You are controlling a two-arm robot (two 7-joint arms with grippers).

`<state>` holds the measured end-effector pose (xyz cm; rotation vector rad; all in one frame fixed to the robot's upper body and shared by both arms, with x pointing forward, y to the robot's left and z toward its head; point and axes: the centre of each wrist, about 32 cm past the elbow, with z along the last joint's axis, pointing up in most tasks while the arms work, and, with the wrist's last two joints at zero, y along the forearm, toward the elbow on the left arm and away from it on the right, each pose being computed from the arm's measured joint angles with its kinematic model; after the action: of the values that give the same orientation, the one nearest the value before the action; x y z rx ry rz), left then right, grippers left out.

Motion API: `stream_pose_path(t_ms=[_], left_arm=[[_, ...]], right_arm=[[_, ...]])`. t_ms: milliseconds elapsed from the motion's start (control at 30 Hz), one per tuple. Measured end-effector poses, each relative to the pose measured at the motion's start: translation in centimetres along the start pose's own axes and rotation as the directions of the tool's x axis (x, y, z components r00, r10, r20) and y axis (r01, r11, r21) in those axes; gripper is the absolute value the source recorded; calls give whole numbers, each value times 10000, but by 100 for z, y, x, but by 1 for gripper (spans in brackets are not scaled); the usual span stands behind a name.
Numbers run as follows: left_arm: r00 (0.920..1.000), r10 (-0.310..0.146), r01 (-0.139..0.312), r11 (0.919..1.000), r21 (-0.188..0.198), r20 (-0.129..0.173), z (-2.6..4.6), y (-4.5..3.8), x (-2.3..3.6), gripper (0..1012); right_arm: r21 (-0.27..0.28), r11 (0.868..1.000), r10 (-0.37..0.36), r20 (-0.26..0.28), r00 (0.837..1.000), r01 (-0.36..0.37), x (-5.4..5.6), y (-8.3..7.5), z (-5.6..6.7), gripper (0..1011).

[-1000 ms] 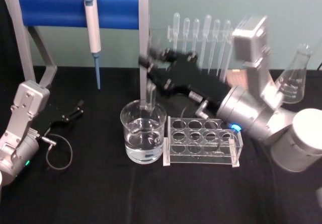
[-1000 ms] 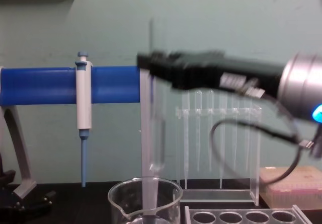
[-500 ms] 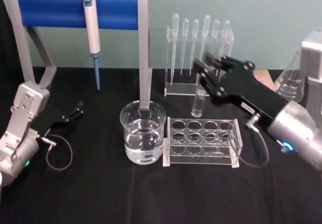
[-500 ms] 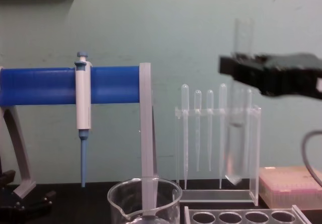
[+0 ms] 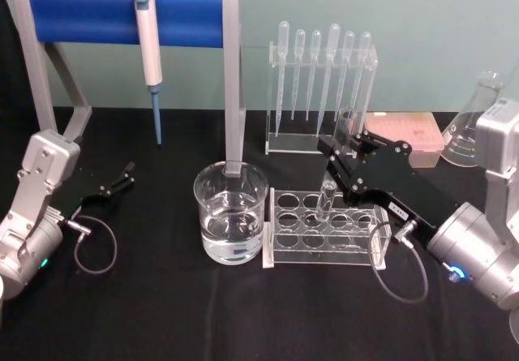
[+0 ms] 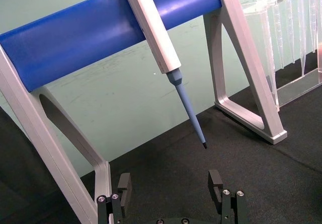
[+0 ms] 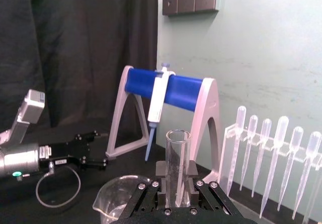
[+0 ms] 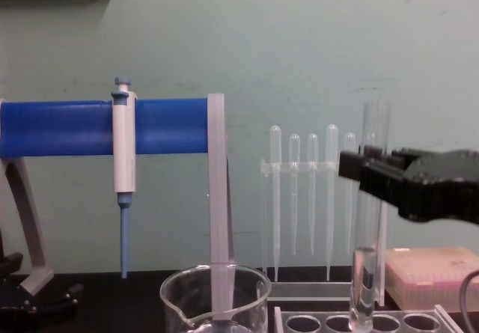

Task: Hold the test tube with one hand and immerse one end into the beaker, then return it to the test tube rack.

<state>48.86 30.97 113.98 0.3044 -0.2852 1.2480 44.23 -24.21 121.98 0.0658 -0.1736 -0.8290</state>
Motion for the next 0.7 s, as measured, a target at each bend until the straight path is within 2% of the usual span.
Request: stream_pose_path(t_ms=[300, 700], left_arm=[[10000, -1, 1, 10000, 1, -1, 0, 0, 0, 1000], [10000, -1, 1, 10000, 1, -1, 0, 0, 0, 1000]], right_arm=[[-227, 9997, 101, 47, 9999, -100, -4, 48, -139, 238], [-280, 9994, 211, 216, 9995, -205, 20, 114, -212, 238]])
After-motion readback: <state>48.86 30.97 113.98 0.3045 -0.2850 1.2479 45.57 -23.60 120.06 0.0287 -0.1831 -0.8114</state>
